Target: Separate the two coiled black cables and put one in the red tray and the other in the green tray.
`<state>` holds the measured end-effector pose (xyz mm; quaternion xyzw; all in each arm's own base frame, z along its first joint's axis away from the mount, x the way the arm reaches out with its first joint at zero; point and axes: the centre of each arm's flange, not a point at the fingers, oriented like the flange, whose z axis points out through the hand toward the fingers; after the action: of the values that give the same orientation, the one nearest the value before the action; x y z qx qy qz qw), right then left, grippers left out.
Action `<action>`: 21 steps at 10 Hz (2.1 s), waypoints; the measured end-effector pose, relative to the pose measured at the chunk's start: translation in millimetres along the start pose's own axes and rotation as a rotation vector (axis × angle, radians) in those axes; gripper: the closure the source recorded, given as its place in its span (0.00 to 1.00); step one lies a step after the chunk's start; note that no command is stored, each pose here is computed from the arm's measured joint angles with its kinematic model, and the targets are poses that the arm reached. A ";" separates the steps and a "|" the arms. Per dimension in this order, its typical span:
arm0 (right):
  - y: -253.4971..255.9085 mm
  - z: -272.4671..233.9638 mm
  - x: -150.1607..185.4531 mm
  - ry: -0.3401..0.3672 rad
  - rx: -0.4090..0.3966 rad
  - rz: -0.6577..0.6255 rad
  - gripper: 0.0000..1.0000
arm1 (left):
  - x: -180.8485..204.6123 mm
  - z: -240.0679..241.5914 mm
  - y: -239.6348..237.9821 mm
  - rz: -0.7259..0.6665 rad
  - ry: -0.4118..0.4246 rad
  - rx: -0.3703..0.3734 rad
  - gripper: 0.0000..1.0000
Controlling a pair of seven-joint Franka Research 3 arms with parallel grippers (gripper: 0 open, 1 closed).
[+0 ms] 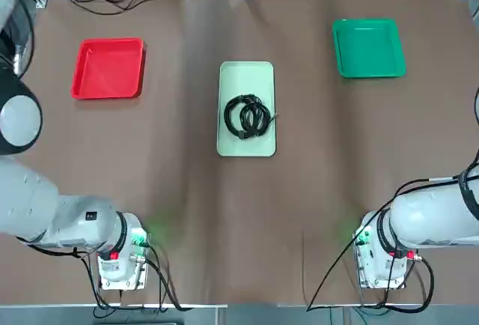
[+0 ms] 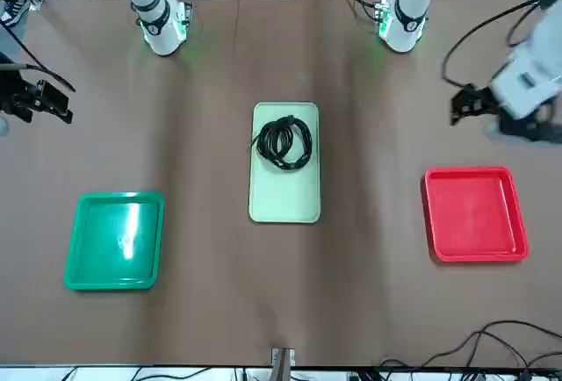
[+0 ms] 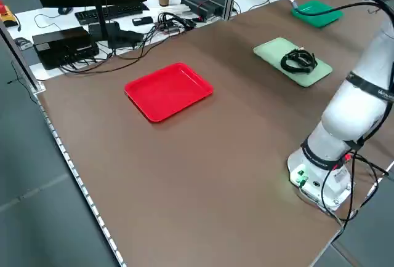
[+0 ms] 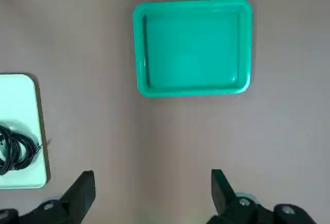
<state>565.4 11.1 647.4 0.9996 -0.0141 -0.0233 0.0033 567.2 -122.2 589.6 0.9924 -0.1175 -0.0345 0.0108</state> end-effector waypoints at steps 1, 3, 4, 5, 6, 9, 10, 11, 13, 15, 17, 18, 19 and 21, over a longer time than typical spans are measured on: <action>-0.9 0.7 -0.2 -0.004 0.000 -0.002 0.01 | 12.0 23.2 37.2 0.071 -0.031 -0.013 0.00; -4.0 2.8 -1.0 -0.015 0.001 -0.007 0.01 | 36.8 84.3 100.0 0.200 -0.092 -0.046 0.00; -11.2 7.4 -1.9 -0.033 0.001 -0.022 0.01 | 47.9 115.3 128.9 0.265 -0.101 -0.048 0.01; -27.2 16.3 -3.9 -0.070 -0.003 -0.050 0.01 | 58.8 146.0 158.0 0.330 -0.087 -0.041 0.02; -45.3 27.1 -5.3 -0.105 -0.002 -0.081 0.01 | 69.4 177.4 186.1 0.394 -0.056 -0.035 0.04; -64.6 63.3 8.6 -0.193 0.139 -0.098 0.01 | 77.7 270.4 263.6 0.548 -0.019 -0.051 0.12; -60.6 78.1 16.7 -0.224 0.188 -0.084 0.01 | 75.0 291.0 279.5 0.574 -0.025 -0.059 0.14; -60.2 93.5 24.0 -0.254 0.223 -0.078 0.01 | 71.3 308.8 290.7 0.588 -0.039 -0.067 0.16; -72.4 122.4 34.5 -0.316 0.315 -0.089 0.01 | 67.4 339.4 300.4 0.602 -0.044 -0.088 0.20; -84.2 151.5 39.9 -0.377 0.419 -0.128 0.01 | 63.2 374.9 309.8 0.635 -0.020 -0.062 0.23; -96.0 174.4 42.7 -0.428 0.523 -0.132 0.01 | 54.4 402.7 321.6 0.643 -0.046 -0.049 0.30; -102.4 185.1 45.6 -0.450 0.577 -0.132 0.01 | 51.0 409.1 326.6 0.645 -0.051 -0.041 0.33; -108.0 197.8 49.1 -0.470 0.617 -0.141 0.01 | 48.7 410.8 330.5 0.649 -0.053 -0.035 0.32; -116.3 218.4 53.3 -0.489 0.667 -0.187 0.01 | 47.2 412.8 331.0 0.651 -0.057 -0.032 0.31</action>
<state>611.7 124.6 425.9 0.9080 0.0694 -0.2543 -0.3258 506.8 -460.6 184.6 0.9010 -0.4284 -0.0589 0.0338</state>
